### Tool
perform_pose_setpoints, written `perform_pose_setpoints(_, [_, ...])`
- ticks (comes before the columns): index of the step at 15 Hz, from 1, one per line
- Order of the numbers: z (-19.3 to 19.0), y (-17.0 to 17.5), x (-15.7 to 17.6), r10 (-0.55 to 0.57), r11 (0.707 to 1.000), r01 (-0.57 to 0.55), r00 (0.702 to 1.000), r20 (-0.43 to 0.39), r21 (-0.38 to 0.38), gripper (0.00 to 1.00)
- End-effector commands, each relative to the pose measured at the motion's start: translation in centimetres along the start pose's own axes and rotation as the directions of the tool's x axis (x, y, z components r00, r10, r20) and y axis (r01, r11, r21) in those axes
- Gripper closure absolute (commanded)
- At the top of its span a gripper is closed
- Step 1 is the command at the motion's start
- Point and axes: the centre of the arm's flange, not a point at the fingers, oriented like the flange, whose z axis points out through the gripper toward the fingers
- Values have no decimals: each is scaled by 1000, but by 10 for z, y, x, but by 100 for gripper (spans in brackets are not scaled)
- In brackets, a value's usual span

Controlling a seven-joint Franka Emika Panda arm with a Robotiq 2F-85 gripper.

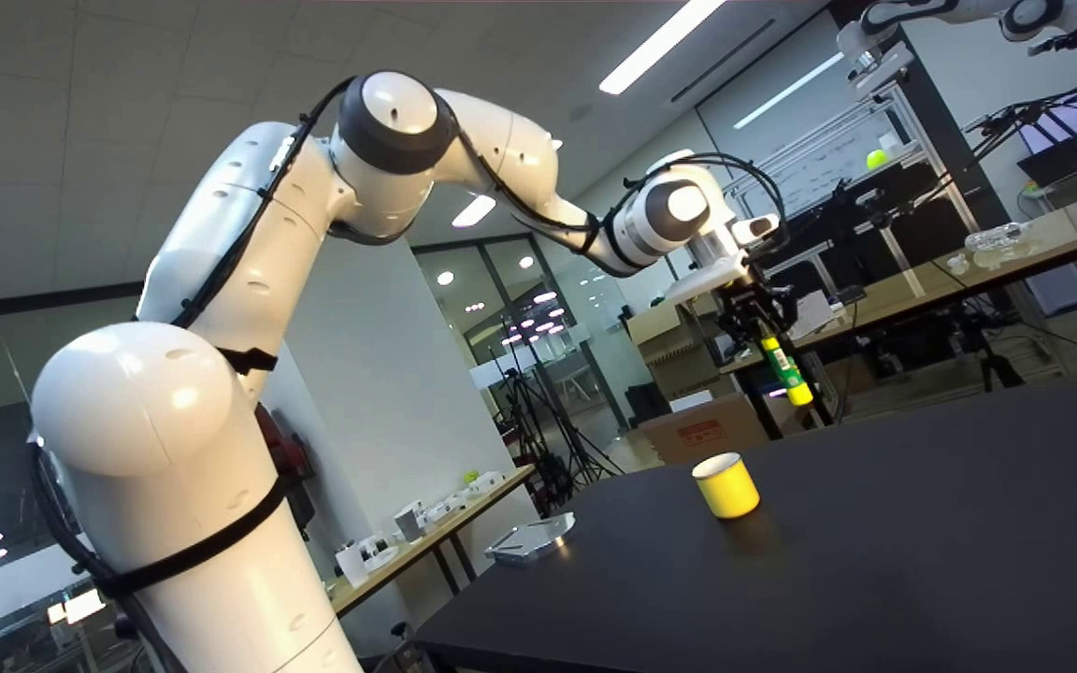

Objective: Pick the object and put it in the cup

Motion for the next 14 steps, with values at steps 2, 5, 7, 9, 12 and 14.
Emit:
perform_pose_setpoints(2, [-83, -69, -20, -128, 991, 130, 990, -51, 31, 91])
perform_pose_setpoints(5, [-93, -123, -42, -229, 971, 232, 972, -52, 59, 91])
perform_pose_setpoints(7, [-85, -153, -61, -282, 957, 283, 959, -27, 67, 91])
perform_pose_setpoints(9, [-68, -170, -76, -315, 947, 315, 949, -8, 56, 91])
perform_pose_setpoints(12, [-33, -177, -86, -346, 937, 346, 938, -10, 45, 91])
perform_pose_setpoints(14, [-15, -177, -88, -347, 936, 349, 937, -45, 49, 91])
